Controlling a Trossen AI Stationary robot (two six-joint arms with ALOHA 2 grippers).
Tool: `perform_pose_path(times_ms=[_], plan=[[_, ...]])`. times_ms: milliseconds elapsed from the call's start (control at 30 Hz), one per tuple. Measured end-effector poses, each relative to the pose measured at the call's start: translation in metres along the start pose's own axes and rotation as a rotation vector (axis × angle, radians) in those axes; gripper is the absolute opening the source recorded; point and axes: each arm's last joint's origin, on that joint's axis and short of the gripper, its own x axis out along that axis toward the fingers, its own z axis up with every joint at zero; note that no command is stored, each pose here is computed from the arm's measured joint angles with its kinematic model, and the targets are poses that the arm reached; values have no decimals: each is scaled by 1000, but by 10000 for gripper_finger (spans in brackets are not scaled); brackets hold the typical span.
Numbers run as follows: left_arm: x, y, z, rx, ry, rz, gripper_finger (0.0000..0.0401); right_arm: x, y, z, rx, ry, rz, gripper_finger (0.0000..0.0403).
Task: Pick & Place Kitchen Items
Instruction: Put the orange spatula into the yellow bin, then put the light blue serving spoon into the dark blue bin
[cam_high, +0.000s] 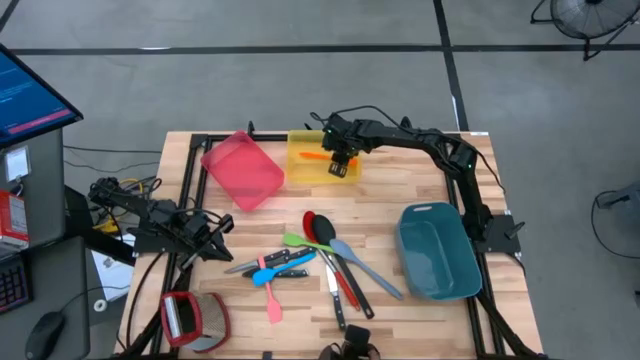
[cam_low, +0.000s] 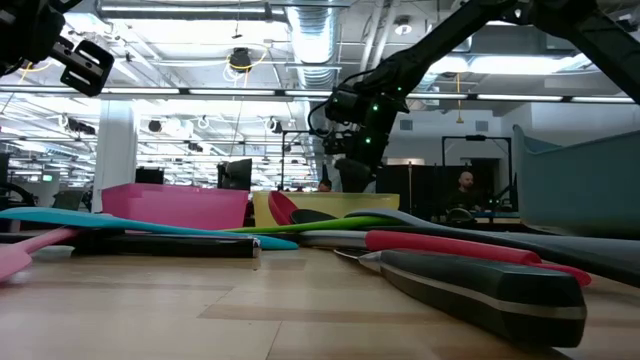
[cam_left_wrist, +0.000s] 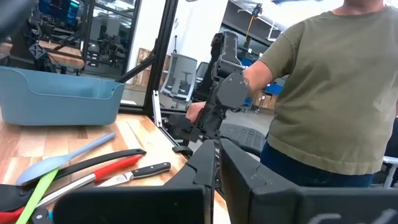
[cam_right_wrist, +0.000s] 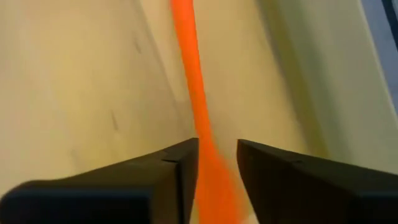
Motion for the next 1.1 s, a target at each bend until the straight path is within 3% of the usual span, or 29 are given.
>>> perform_pose_path(times_ms=[167,367,567,733,900,1100], plan=[[0,0,0,1,-3,-1,8,-18,-2,1,1,-14,-5,187],[0,0,0,1,-6,-2,8,-76,-10,5,13,-115,-25,235],[0,0,1,1,-6,-2,8,-133,-13,-7,77,-116,-81,219],[0,0,1,1,-7,-2,8,-145,-2,-26,112,0,-53,196],[0,0,1,1,-8,-3,8,-154,32,-38,59,11,118,174],[0,0,1,1,-9,-3,8,-184,95,-51,44,5,285,158]])
